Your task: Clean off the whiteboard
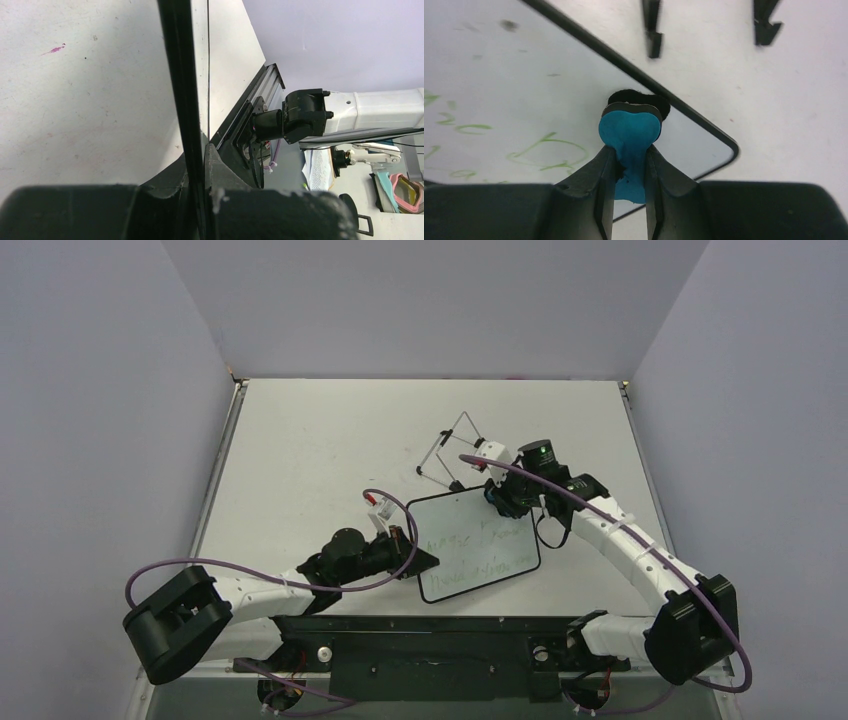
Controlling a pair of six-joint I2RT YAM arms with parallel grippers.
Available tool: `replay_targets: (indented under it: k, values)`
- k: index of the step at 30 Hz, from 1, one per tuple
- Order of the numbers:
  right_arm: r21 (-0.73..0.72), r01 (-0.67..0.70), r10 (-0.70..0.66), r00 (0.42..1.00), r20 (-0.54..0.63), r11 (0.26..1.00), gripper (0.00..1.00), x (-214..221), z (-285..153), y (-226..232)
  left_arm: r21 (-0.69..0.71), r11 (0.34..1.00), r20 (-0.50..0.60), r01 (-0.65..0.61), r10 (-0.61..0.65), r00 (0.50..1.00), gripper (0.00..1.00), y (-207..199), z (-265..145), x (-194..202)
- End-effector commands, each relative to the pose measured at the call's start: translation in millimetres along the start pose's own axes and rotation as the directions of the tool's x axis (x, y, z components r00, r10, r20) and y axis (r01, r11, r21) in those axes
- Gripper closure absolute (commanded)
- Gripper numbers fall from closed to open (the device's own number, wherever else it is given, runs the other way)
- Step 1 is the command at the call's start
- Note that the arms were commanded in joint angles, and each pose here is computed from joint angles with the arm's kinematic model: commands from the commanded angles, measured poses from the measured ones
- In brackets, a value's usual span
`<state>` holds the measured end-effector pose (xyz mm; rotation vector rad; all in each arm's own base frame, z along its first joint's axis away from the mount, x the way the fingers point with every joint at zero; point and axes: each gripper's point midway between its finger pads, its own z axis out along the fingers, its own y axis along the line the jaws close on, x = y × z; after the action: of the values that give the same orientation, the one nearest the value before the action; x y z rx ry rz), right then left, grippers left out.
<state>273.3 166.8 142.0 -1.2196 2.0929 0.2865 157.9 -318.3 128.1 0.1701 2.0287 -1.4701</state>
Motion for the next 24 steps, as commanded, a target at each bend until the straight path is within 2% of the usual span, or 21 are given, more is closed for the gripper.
replay_targets:
  k: [1,4,7,11,17,24]
  values:
    - [0.224,-0.063,0.073,0.997,-0.033,0.973,1.00,10.3,-7.5,-50.0,0.200,0.976,0.140,-0.088,0.060,0.988,1.00,-58.7,-3.7,-39.4]
    - [0.229,-0.052,0.074,0.993,-0.087,0.972,1.00,32.1,-6.8,-48.9,0.201,0.976,0.139,-0.089,0.062,0.988,1.00,-58.4,-3.6,-38.9]
    - [0.163,-0.036,0.052,0.994,-0.093,0.986,1.00,35.6,-3.9,-34.7,0.205,0.975,0.135,-0.090,0.063,0.989,1.00,-58.6,-3.1,-37.8]
    - [0.066,0.025,-0.023,0.999,-0.031,0.998,1.00,5.9,-0.1,-8.8,0.206,0.975,0.126,-0.086,0.061,0.990,1.00,-57.9,-1.0,-36.7]
    - [-0.010,0.127,-0.126,0.991,0.054,0.992,1.00,-63.1,-2.6,19.9,0.207,0.975,0.107,-0.077,0.056,0.993,1.00,-57.6,3.9,-34.5]
    - [-0.171,0.219,-0.204,0.974,0.101,0.961,1.00,-94.7,4.3,75.4,0.212,0.975,0.098,-0.072,0.052,0.994,1.00,-59.0,8.5,-34.1]
